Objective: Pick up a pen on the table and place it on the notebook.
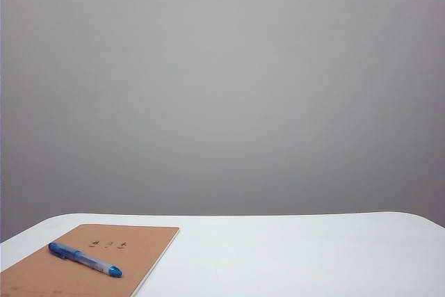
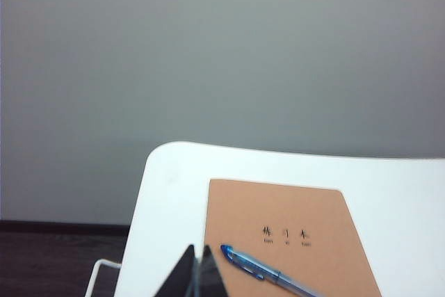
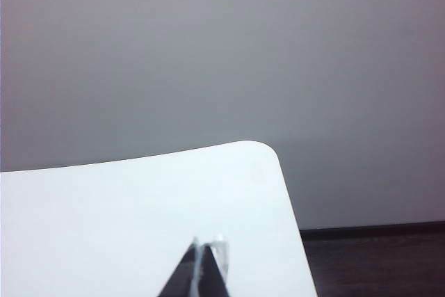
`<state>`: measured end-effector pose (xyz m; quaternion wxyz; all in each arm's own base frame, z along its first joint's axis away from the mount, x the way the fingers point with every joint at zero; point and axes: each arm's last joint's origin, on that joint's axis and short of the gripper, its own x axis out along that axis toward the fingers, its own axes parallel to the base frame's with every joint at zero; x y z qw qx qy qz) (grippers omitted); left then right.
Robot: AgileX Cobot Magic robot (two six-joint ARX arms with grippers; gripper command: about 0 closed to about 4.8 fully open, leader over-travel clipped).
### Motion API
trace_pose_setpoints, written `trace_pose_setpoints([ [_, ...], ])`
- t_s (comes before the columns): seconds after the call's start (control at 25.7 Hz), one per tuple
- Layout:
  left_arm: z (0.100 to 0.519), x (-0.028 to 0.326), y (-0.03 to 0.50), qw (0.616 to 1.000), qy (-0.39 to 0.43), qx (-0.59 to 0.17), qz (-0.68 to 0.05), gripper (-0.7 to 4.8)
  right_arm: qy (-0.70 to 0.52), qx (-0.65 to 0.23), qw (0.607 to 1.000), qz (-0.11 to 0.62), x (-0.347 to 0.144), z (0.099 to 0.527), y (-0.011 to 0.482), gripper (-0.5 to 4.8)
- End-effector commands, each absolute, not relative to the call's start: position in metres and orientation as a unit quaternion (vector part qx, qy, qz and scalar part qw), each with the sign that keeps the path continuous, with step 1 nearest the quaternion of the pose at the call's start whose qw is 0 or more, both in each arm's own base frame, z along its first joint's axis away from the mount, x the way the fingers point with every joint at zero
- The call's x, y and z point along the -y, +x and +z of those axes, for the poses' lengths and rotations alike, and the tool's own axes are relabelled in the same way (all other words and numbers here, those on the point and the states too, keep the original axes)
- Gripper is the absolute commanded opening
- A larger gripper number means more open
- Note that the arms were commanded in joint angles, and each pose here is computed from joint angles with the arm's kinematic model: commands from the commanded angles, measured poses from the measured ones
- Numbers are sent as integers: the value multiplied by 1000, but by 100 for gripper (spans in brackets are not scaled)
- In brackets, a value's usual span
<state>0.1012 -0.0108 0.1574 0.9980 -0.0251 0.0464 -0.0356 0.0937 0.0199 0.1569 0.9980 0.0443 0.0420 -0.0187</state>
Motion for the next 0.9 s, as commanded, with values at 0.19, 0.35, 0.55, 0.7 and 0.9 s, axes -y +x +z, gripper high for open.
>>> trace_pose_setpoints([
  [0.19, 159, 11, 101, 998, -27, -40, -36, -5, 49, -36, 998, -18, -20, 158, 94, 0],
  [0.35, 159, 11, 101, 998, -27, -40, -36, -5, 49, -35, 998, -18, -20, 158, 94, 0],
  [0.55, 159, 11, 101, 998, -27, -40, -36, -5, 49, -36, 998, -20, -20, 158, 94, 0],
  [0.7, 159, 11, 101, 998, -27, -41, -36, -5, 50, -36, 995, -76, -9, 156, 96, 0],
  [0.9, 162, 10, 98, 999, -29, -17, -38, -5, 52, -34, 991, -118, -1, 156, 96, 0],
])
